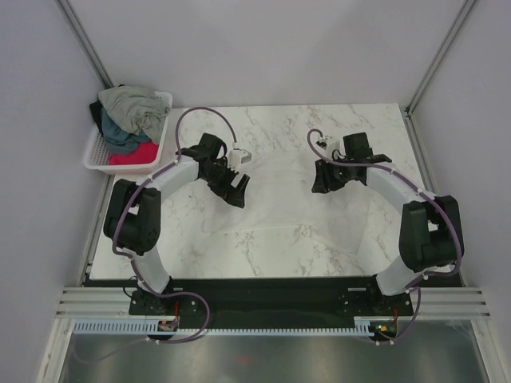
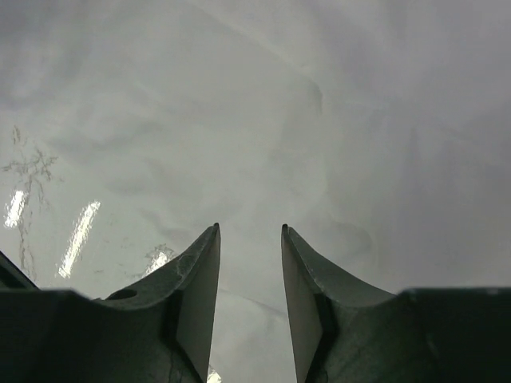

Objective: Fold and stack the t-shirts
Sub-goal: Fold the tshirt

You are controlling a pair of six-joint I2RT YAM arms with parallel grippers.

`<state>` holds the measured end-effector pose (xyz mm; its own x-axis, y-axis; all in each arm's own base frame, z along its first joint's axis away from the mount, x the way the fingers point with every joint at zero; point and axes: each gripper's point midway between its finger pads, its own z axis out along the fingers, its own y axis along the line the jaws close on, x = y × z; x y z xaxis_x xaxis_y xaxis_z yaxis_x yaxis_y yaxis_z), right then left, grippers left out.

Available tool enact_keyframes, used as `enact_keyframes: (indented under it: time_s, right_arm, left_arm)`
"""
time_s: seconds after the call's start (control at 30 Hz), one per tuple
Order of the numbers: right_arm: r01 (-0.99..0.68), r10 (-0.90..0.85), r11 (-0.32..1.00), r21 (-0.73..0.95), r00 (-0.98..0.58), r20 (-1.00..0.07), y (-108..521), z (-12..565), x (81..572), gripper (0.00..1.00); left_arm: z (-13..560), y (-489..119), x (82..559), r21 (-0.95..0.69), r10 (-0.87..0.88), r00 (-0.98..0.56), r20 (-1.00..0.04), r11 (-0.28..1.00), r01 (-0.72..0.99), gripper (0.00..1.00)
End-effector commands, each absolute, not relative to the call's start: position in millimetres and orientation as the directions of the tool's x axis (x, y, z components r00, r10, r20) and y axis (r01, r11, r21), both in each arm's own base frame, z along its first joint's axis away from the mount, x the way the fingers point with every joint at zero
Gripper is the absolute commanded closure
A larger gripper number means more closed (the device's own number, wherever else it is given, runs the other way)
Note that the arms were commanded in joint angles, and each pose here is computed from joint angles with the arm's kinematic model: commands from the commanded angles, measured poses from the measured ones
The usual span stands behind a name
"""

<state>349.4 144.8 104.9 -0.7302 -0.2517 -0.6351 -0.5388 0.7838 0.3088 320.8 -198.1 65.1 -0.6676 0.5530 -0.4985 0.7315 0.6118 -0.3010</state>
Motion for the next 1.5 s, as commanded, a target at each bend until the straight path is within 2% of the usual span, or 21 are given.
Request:
enact_keyframes:
  time_s: [0.0,0.2,0.37,0.77,0.87,0.97,1.1,1.17,1.47]
  right_arm:
    - [-0.573,-0.297,0.745,0.34,-0.742,-0.601,149.0,90.4,339.4,0.57]
    - [-0.563,-0.334,0.782,0.268,-0.741,-0.582,138.7,72.2,359.8,0.58]
    - [-0.554,-0.363,0.81,0.194,-0.732,-0.577,131.4,63.9,376.8,0.55]
    - [-0.536,-0.387,0.83,0.155,-0.753,-0.533,128.0,39.8,396.5,0.53]
    - [-0.536,-0.391,0.832,0.143,-0.75,-0.534,126.5,38.8,398.9,0.58]
    - [-0.535,-0.396,0.836,0.127,-0.746,-0.535,124.8,38.0,401.3,0.7]
    - [-0.548,-0.392,0.826,0.133,-0.728,-0.563,128.6,51.2,402.0,0.94]
    - [-0.557,-0.386,0.817,0.15,-0.721,-0.576,132.7,61.1,400.6,1.0]
    - [-0.616,-0.294,0.67,0.414,-0.732,-0.615,178.8,111.9,370.8,1.0]
  left_arm:
    - [73.5,-202.7,317.8,-0.329,0.519,-0.683,-0.514,0.616,0.716,0.0]
    - [72.1,-203.2,316.6,-0.339,0.507,-0.696,-0.509,0.625,0.703,0.0]
    - [67.8,-201.4,318.3,-0.331,0.508,-0.7,-0.502,0.635,0.698,0.0]
    - [59.6,-197.5,314.6,-0.326,0.515,-0.711,-0.479,0.648,0.689,0.0]
    - [60.0,-197.6,316.0,-0.328,0.509,-0.715,-0.479,0.652,0.684,0.0]
    - [59.2,-197.8,316.7,-0.329,0.508,-0.718,-0.476,0.654,0.681,0.0]
    - [60.1,-198.6,317.3,-0.328,0.508,-0.716,-0.479,0.653,0.683,0.0]
    - [60.5,-198.8,317.7,-0.327,0.508,-0.715,-0.48,0.653,0.683,0.0]
    - [60.3,-202.1,319.1,-0.33,0.509,-0.714,-0.481,0.65,0.685,0.0]
